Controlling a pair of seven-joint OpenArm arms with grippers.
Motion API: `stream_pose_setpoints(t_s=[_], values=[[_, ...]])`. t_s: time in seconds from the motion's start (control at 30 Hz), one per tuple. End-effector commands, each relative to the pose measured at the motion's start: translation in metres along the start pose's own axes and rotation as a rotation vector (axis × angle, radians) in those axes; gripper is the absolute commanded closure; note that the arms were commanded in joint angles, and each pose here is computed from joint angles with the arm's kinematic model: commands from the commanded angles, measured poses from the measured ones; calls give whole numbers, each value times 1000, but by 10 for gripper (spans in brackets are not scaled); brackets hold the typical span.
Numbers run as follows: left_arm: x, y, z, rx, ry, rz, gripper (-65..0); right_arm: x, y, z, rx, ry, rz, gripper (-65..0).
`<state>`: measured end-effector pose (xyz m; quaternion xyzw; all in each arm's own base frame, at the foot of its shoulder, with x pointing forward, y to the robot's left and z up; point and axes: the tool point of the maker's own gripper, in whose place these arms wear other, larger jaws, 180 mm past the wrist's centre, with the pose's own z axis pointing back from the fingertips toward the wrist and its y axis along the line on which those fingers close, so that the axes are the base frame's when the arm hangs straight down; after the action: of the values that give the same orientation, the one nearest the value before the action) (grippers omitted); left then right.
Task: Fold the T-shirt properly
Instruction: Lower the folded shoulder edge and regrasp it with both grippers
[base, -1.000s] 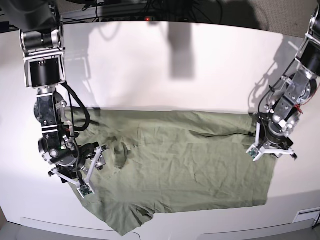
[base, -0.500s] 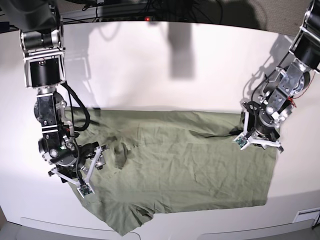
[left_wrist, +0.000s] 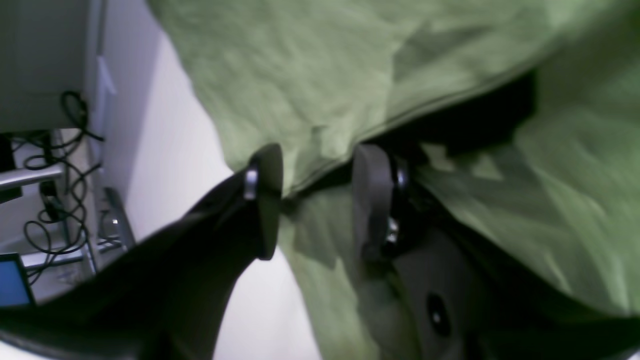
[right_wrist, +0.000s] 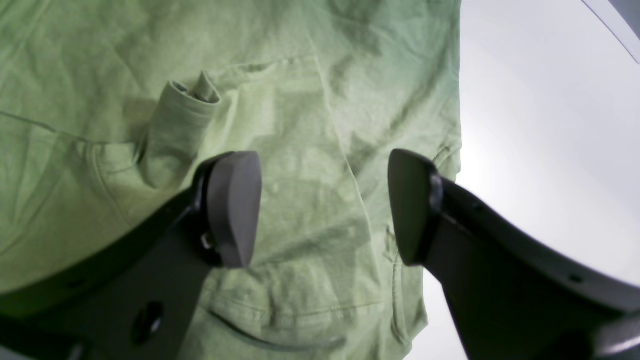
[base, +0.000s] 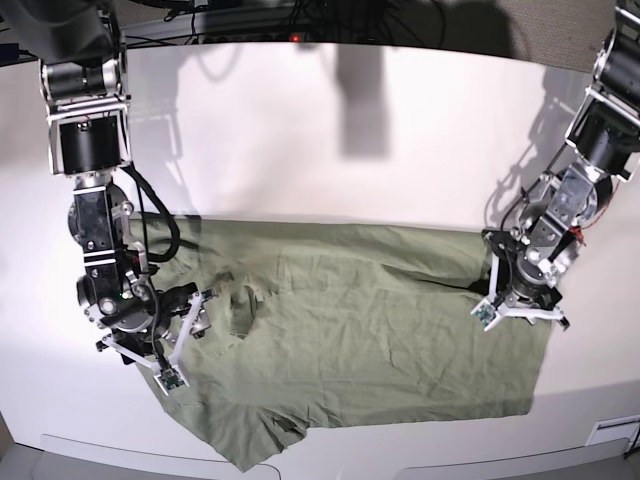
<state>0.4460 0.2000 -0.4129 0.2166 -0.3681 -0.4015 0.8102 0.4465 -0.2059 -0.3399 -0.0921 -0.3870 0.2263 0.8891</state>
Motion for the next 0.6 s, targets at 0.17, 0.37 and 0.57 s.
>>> stream_pose_setpoints(t_s=[0.17,0.37,0.57], values=[[37,43,2,79,-112,17,-230,23,-15,6,-30,-63,-3,-396],[27,44,1,85,-56,31,-230,26,-12,6,-13,-76,-19,-396],[28,28,0,11,-50,216,-230,34,2,8,72,-119,-104,-396]])
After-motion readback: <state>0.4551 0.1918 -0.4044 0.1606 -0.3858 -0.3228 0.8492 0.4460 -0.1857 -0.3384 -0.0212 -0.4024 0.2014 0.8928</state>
